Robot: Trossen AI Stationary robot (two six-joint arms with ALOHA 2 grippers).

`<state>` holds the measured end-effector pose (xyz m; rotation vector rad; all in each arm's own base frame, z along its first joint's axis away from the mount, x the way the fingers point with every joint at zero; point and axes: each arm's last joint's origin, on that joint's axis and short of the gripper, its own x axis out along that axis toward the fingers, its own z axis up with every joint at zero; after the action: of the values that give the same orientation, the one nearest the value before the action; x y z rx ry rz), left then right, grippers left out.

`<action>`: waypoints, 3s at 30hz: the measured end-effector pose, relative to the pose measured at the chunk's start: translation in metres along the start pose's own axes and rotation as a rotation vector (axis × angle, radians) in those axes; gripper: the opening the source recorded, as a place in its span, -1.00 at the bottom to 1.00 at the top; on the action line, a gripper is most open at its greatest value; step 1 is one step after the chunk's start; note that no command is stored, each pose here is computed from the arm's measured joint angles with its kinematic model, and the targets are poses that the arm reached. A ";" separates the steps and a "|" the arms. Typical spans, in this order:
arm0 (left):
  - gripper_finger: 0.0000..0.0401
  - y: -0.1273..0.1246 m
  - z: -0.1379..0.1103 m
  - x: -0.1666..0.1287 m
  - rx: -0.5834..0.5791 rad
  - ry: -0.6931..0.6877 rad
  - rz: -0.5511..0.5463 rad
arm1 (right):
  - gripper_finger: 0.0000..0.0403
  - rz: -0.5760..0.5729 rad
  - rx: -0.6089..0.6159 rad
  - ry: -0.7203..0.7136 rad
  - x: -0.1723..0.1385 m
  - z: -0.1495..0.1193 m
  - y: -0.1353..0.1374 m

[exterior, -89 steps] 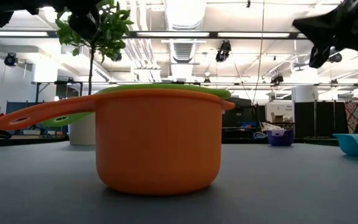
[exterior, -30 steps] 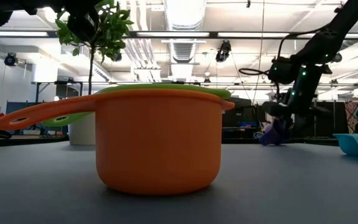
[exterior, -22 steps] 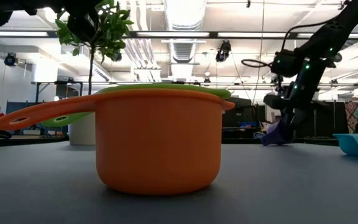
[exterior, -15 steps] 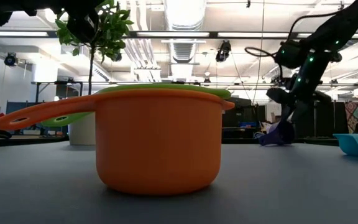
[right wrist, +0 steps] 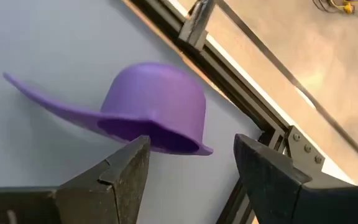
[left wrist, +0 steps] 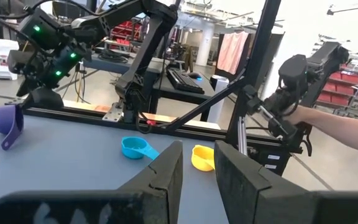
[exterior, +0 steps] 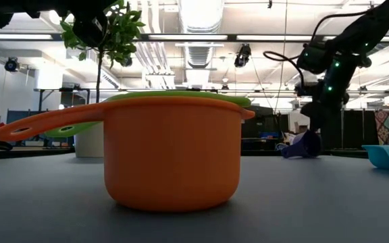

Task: Nest measuring cups in basket
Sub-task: Stack the purple measuring cup on top of the green measuring cup

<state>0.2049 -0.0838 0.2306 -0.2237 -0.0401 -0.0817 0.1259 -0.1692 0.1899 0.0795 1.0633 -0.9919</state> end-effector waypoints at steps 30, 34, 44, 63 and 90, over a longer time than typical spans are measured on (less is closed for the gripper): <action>-0.63 0.000 -0.002 0.000 0.000 0.015 0.004 | -0.94 -0.005 0.033 0.086 0.027 0.003 0.015; -0.63 0.000 -0.002 0.000 -0.032 0.020 0.005 | -0.95 0.061 0.064 0.033 0.002 0.006 0.019; -0.61 0.001 -0.002 0.000 -0.032 0.013 0.040 | -0.96 0.445 0.220 -0.038 -0.082 0.013 0.035; 0.38 -0.008 0.045 0.035 -0.033 0.165 0.297 | -0.96 1.005 0.053 -0.188 -0.153 0.023 0.149; 0.30 -0.015 0.005 0.057 -0.320 0.346 0.189 | -0.96 0.971 -0.181 -0.126 -0.183 0.034 0.260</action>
<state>0.2605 -0.1013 0.2410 -0.5292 0.3402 0.0638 0.3136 0.0836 0.2462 0.3438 0.8364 -0.0218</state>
